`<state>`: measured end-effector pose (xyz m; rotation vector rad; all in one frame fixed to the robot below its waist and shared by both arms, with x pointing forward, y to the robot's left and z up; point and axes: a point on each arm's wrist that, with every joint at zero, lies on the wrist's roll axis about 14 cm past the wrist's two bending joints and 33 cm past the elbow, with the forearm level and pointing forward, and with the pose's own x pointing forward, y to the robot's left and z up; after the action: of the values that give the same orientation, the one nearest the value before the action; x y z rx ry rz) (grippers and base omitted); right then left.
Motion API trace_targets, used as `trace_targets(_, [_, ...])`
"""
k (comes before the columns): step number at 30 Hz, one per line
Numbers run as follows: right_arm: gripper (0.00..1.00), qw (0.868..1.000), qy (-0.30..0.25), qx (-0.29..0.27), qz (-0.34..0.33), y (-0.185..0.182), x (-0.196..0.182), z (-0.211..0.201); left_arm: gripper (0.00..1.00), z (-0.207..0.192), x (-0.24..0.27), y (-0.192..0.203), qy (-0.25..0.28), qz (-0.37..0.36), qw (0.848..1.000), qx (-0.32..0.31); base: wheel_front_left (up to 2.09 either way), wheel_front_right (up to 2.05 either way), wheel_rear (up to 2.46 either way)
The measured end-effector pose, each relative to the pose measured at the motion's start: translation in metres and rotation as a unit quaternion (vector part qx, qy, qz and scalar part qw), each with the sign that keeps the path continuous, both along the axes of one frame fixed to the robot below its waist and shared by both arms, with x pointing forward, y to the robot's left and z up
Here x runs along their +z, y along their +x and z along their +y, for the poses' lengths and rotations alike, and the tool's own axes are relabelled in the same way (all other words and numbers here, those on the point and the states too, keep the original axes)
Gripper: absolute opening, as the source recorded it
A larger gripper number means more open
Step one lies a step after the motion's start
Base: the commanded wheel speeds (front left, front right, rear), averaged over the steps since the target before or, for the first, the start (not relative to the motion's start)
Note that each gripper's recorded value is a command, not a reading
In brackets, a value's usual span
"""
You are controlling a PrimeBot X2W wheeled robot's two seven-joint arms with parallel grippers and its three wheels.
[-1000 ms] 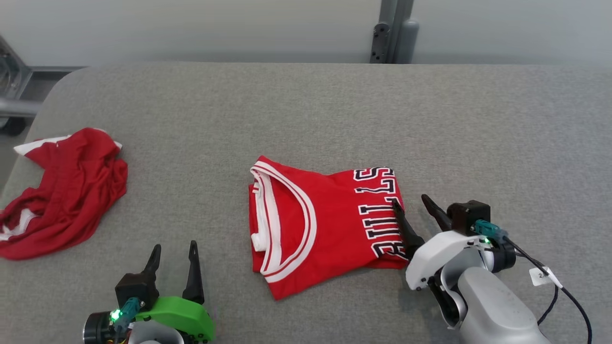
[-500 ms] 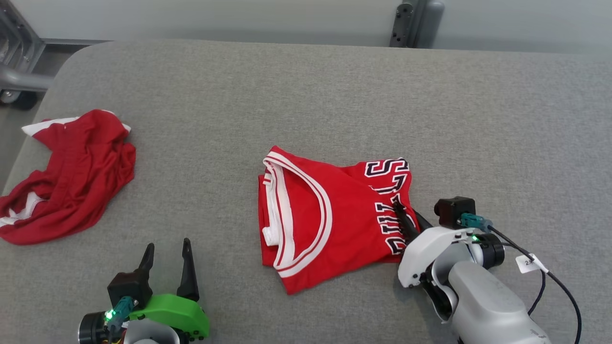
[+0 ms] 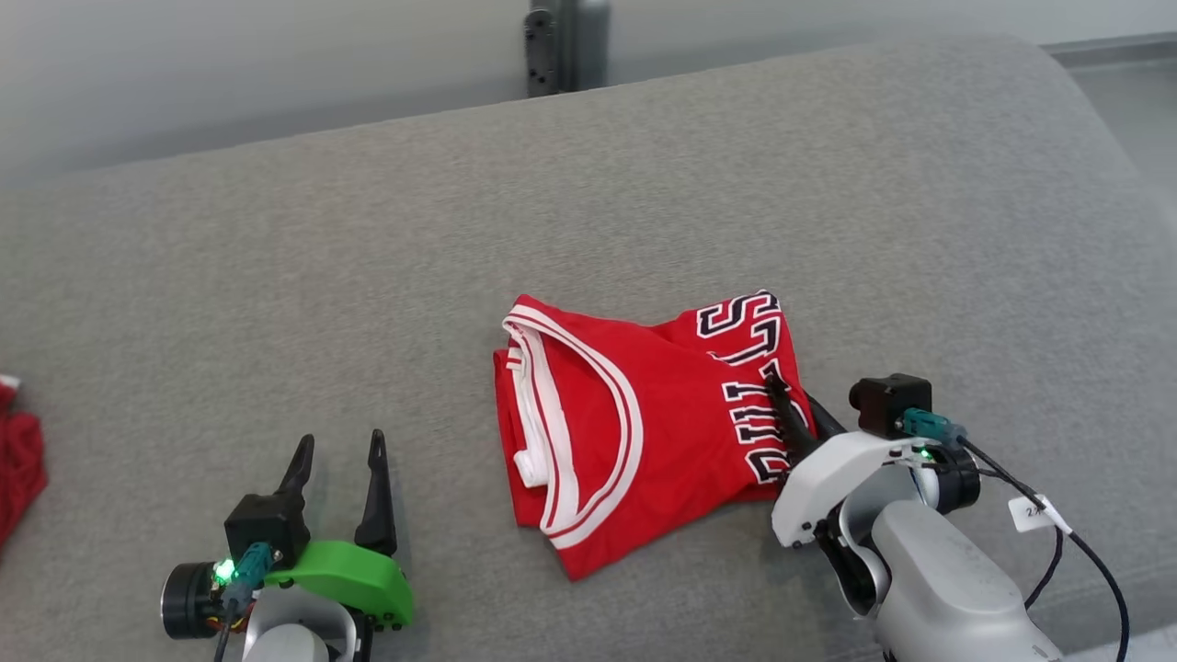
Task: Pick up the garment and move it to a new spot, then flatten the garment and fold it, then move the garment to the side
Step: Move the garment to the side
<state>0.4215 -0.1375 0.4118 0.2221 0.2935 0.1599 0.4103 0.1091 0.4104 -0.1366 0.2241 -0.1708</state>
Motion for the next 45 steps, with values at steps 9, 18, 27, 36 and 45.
trace_targets(9, [0.00,0.995,0.000,-0.100,-0.028,-0.033,0.020,-0.070,1.00,-0.092,0.000,0.021,-0.010,-0.010,0.992,-0.128,0.00,0.00,0.00])
trace_targets(18, [0.00,0.983,-0.032,-0.175,-0.041,-0.048,0.033,-0.127,1.00,-0.157,-0.008,0.025,-0.007,-0.015,0.975,-0.221,0.00,0.00,0.00])
trace_targets(27, [0.00,0.968,-0.121,-0.205,-0.078,0.006,0.073,-0.183,1.00,-0.138,-0.016,0.044,0.009,-0.022,0.979,-0.203,0.00,0.00,0.00])
trace_targets(36, [0.00,0.935,-0.220,-0.276,-0.023,0.018,0.065,-0.277,1.00,-0.084,-0.032,0.053,0.027,-0.007,0.989,-0.143,0.00,0.00,0.00])
trace_targets(45, [1.00,0.917,-0.247,-0.305,-0.071,0.056,0.086,-0.278,1.00,-0.035,-0.041,0.053,0.040,0.009,0.996,-0.078,0.00,0.00,0.00])
